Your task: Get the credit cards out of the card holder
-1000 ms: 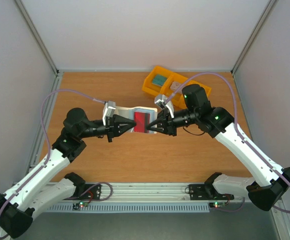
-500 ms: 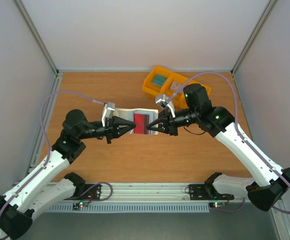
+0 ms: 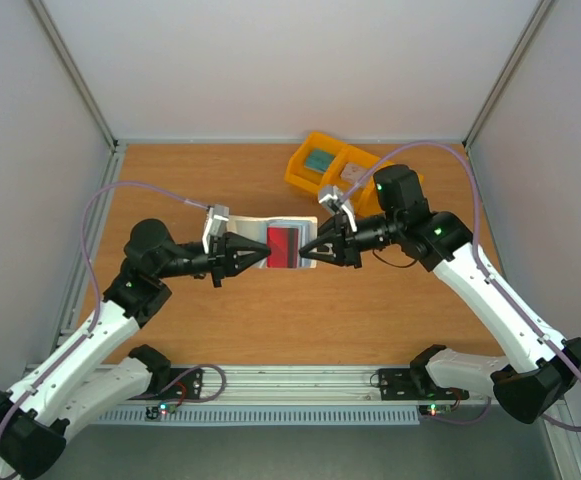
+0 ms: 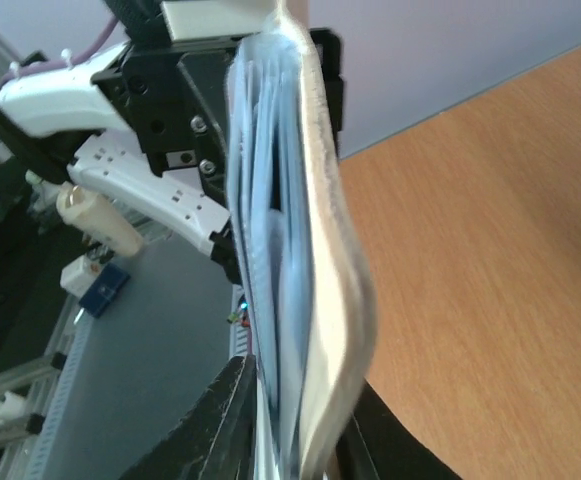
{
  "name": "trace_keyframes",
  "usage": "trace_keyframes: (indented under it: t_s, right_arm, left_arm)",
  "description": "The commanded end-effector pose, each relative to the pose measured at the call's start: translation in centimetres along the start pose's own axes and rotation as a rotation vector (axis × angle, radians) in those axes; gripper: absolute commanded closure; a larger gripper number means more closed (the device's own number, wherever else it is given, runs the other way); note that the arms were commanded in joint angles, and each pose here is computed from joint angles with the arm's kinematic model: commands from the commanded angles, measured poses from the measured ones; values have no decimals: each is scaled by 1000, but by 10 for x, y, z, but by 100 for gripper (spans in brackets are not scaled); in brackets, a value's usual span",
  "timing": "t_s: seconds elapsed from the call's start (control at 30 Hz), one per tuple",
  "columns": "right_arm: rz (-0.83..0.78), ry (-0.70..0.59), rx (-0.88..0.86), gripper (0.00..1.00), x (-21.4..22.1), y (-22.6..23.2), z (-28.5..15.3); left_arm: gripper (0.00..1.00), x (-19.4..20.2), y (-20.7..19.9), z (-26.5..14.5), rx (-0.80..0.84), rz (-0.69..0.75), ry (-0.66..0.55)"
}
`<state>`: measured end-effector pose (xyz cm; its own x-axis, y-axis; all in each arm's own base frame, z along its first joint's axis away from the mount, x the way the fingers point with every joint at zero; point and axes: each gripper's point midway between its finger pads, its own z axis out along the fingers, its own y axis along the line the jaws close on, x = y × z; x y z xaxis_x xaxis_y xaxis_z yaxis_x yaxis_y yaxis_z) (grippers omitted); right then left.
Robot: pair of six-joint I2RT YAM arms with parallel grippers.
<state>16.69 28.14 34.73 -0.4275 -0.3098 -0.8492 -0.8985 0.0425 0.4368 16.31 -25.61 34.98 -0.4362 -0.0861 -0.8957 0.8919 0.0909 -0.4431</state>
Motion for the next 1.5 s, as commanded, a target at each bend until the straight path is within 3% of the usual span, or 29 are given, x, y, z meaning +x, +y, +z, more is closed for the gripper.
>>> trace_keyframes:
  t_s: [0.0, 0.1, 0.2, 0.33, 1.17, 1.37, 1.47]
  right_arm:
    - [30, -24, 23, 73, -5, -7, -10]
    - [27, -27, 19, 72, -5, -6, -10]
    - [38, -33, 15, 88, -7, -6, -9]
    - [27, -45, -11, 98, -9, -2, -9]
    - [11, -20, -1, 99, -2, 5, -24]
    - [40, -39, -61, 99, -9, 4, -15]
    - [38, -36, -67, 99, -8, 5, -13]
  left_arm:
    - [100, -10, -6, -6, 14, 45, -40]
    - [100, -9, -7, -6, 19, 41, -37]
    - [100, -9, -5, -5, 13, 38, -40]
    - [100, -10, -4, -4, 14, 33, -40]
    - [100, -4, -2, -11, -27, 48, -36]
    - [96, -4, 5, -7, -31, 31, -56]
    - [89, -4, 5, -6, -30, 13, -58]
